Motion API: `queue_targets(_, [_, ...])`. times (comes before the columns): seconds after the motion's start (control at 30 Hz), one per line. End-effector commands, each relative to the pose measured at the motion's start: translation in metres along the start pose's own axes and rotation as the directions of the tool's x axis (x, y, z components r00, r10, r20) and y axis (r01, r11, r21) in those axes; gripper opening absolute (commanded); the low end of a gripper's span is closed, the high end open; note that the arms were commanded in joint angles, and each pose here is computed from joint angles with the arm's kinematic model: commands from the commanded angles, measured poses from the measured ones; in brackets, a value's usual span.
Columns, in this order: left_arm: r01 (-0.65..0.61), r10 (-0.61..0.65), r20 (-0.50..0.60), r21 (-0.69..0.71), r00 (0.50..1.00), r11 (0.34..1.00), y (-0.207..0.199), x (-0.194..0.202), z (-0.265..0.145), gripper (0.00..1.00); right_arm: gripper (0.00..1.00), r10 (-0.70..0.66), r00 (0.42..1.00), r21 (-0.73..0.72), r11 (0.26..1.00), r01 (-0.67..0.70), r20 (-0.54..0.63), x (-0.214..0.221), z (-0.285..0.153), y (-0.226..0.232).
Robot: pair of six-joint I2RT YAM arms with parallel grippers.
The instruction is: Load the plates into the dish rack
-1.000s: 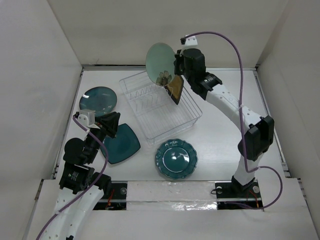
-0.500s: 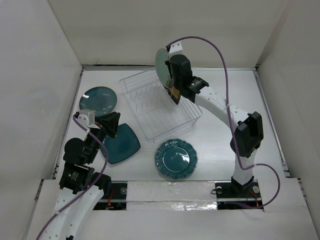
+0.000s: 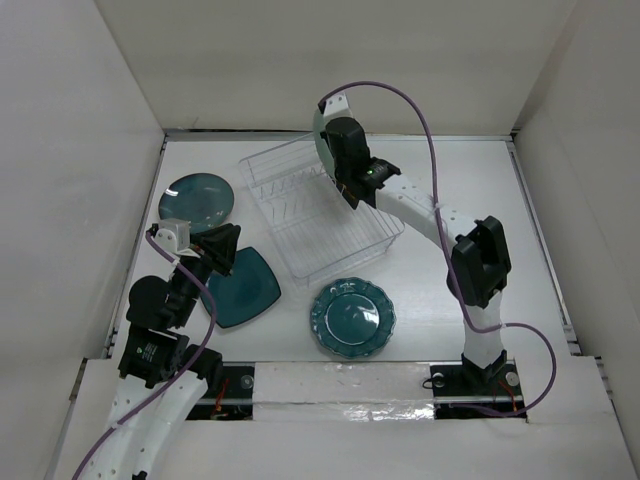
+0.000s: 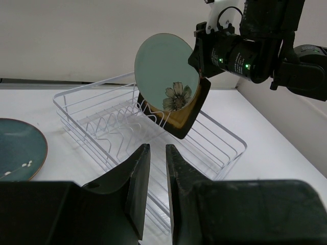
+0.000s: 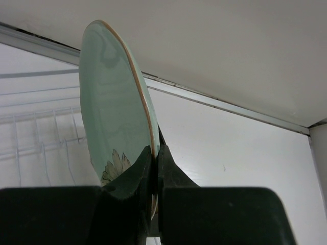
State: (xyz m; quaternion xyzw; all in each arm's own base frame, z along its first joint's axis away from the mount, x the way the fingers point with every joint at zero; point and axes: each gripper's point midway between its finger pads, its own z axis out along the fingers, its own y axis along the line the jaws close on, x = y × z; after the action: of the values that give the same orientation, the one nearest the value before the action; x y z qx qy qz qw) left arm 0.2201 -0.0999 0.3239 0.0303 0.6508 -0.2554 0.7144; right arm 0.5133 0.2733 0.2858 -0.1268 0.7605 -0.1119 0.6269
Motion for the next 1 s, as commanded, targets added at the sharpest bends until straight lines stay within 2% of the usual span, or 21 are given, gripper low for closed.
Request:
queue_targets(0.0, [-0.015,0.013,0.052,0.027,0.999,1.0,-0.007,-0.017,-0.001,0.16,0.0,0.176,0.953,0.085,0.976,-0.202,0.247,-0.098,-0.025,-0.045])
queue_targets(0.3, [-0.015,0.013,0.05,0.028,0.999,0.999,-0.007,-0.017,0.0,0.16,0.0,0.149,0.962,0.122,0.976,-0.18,0.229,-0.087,-0.022,-0.047])
queue_targets(0.7, [-0.013,0.012,0.05,0.03,0.999,0.999,-0.008,-0.017,0.0,0.16,0.0,0.129,0.985,0.04,0.99,-0.134,0.114,-0.018,-0.006,0.01])
queue_targets(0.97, [-0.014,0.012,0.051,0.032,0.999,0.999,-0.008,-0.017,-0.001,0.16,0.0,0.153,0.984,0.018,0.988,-0.156,0.094,-0.002,-0.01,0.027])
